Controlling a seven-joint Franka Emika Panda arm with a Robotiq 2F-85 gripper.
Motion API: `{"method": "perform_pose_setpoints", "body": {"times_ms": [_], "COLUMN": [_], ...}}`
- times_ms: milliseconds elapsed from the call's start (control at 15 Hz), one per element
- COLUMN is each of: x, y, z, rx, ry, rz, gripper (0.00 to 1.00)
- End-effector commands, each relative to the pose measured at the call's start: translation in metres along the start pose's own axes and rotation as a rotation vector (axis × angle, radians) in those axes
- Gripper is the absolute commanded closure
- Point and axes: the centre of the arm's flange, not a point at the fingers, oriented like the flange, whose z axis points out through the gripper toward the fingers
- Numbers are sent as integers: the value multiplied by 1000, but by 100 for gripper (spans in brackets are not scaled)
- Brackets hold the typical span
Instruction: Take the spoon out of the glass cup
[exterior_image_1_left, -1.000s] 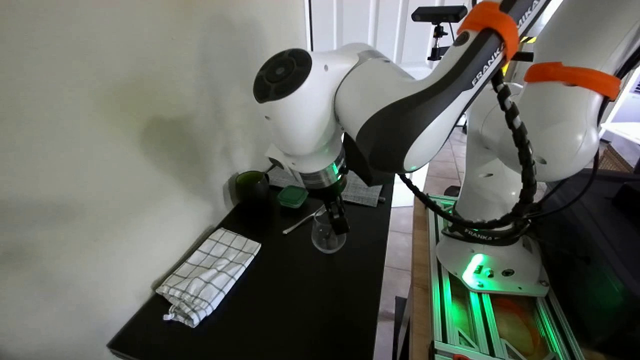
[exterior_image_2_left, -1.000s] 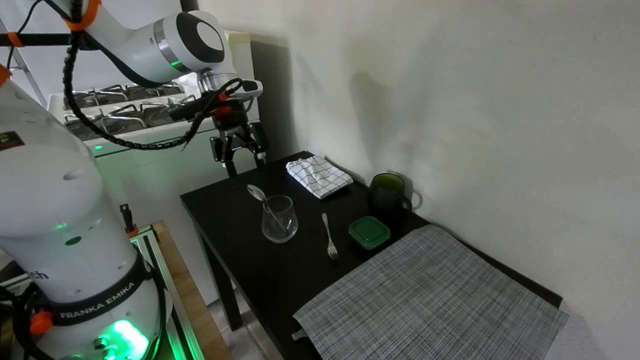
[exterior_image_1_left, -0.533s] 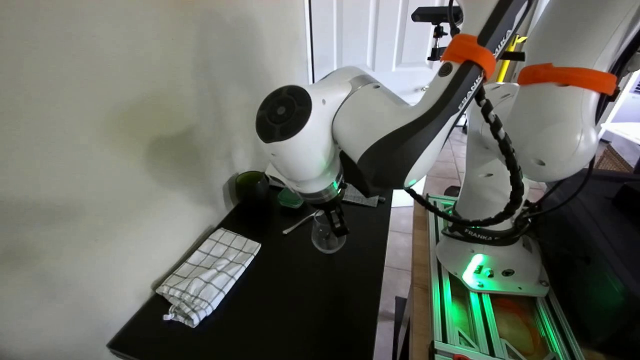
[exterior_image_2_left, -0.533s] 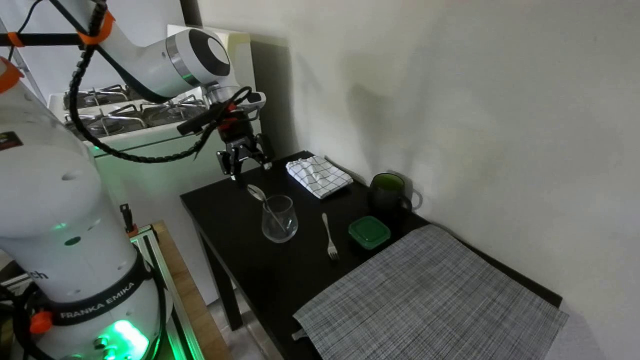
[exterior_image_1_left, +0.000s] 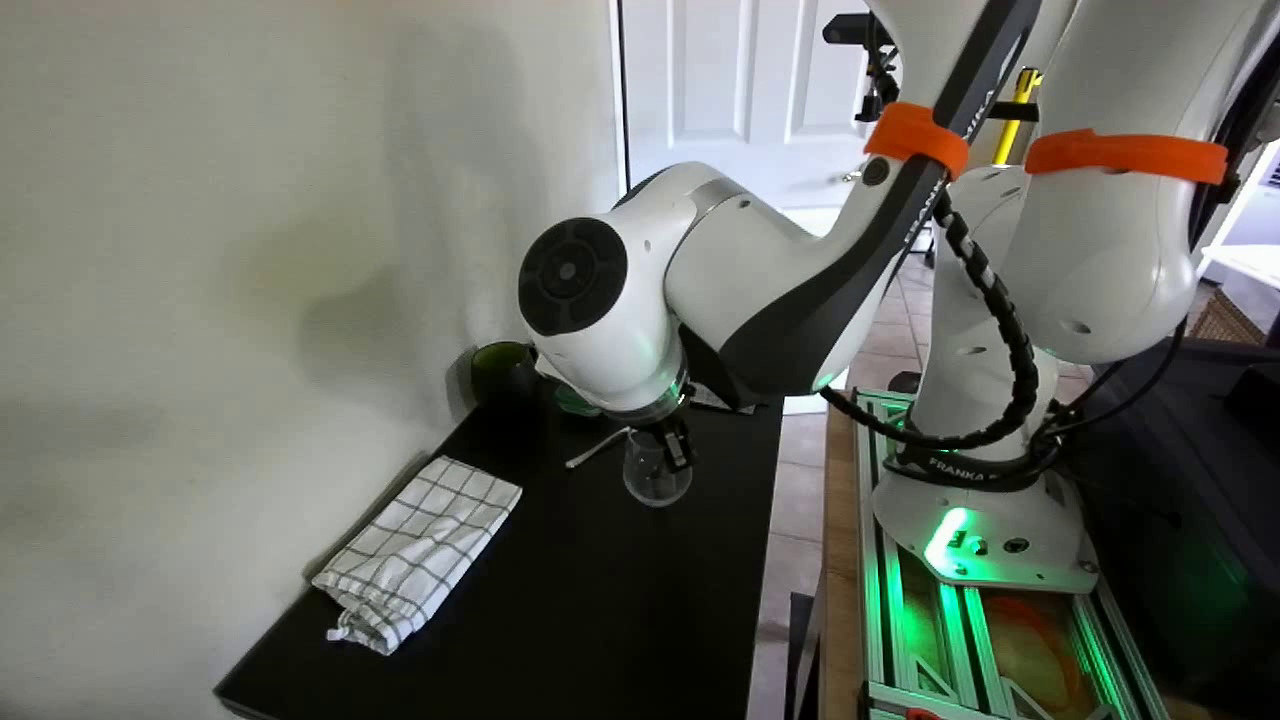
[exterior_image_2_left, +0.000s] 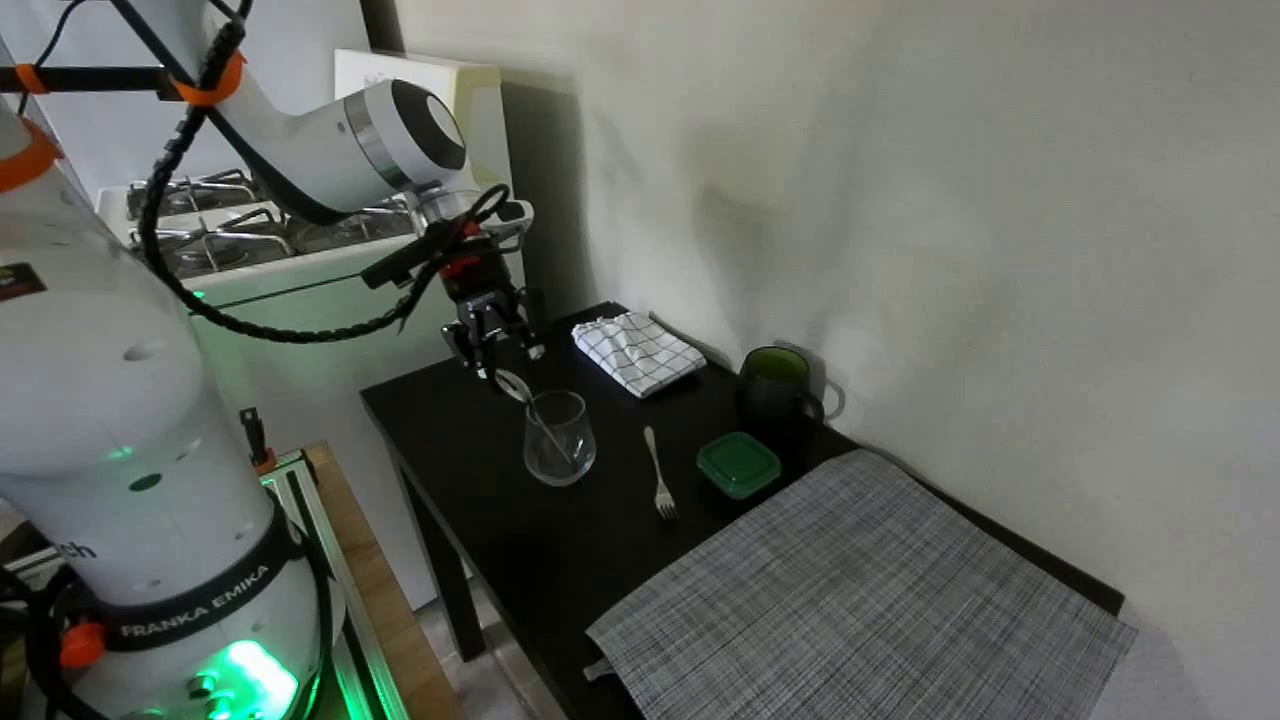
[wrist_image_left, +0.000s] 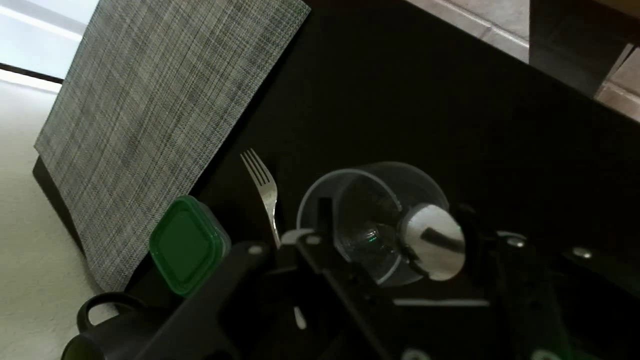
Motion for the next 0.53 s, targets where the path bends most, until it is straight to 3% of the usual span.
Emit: {"method": "perform_pose_setpoints", "body": {"times_ms": [0, 67, 467], "x": [-21, -20, -18], "y": [-7, -7, -7], "z": [22, 22, 21], "rx": [-13, -15, -30], "ry": [19, 18, 20], "rz": [2, 1, 0], "gripper": [68, 78, 100]}}
